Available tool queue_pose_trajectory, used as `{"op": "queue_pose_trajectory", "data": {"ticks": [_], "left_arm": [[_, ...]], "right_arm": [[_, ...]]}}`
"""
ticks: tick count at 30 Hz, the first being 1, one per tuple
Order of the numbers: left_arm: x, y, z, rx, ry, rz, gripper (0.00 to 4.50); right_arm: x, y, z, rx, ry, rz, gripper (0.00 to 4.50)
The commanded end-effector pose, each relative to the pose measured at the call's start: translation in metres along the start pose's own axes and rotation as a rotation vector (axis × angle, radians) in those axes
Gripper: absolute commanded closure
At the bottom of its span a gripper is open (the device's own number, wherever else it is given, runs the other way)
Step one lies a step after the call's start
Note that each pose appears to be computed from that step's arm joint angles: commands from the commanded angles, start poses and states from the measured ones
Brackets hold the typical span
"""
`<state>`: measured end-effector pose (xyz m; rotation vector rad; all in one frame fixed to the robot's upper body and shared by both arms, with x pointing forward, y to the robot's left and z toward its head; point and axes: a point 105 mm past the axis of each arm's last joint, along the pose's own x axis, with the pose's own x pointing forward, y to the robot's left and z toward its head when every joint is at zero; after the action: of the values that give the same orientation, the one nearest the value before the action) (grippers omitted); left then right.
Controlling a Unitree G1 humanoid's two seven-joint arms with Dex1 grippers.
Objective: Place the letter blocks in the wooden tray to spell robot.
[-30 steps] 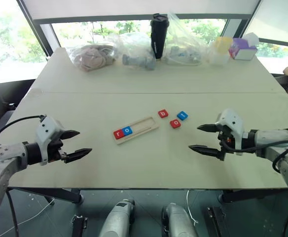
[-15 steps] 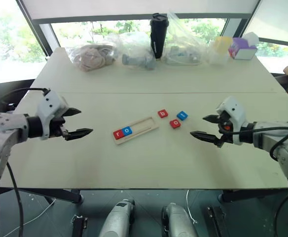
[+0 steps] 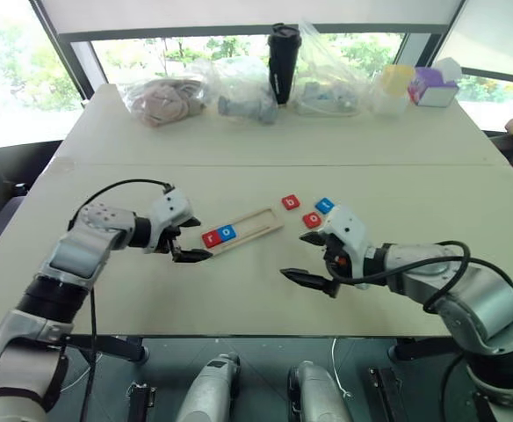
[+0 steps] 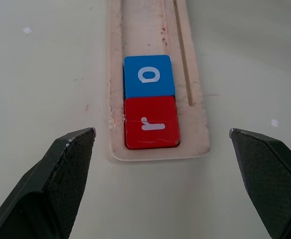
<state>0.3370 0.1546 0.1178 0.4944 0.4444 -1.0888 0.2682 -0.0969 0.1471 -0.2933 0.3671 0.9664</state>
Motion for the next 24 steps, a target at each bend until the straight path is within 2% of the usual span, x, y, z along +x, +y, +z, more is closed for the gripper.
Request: {"op": "queue_pose_trajectory", "data": {"ticks": [1,5,16,17,19,20,24], "left_arm": [[0.004,0.001,0.008,0.047,-0.013,0.012,0.0],[0.014,0.005,-0.001,0.077,0.03,0.049,0.0],[0.028,0.001,-0.021,0.024,0.071,0.035,0.0],[0.028,0.0,-0.022,0.017,0.075,0.033,0.53],[0.029,-0.002,-0.023,0.011,0.075,0.023,1.18],[0.029,-0.001,-0.024,0.007,0.074,0.027,1.36],[0.027,-0.002,-0.031,0.052,0.107,0.024,1.36]], "right_arm": [[-0.002,0.004,0.009,-0.022,-0.034,-0.014,0.04],[-0.002,0.001,0.009,-0.019,-0.037,-0.037,0.04],[-0.002,-0.003,0.006,-0.018,-0.037,-0.064,0.04],[-0.002,-0.004,0.006,-0.019,-0.036,-0.066,0.0],[-0.003,-0.005,0.006,-0.019,-0.034,-0.071,0.0],[-0.003,-0.005,0.006,-0.019,-0.033,-0.073,0.0],[-0.005,-0.007,0.002,-0.017,-0.02,-0.083,0.0]]}}
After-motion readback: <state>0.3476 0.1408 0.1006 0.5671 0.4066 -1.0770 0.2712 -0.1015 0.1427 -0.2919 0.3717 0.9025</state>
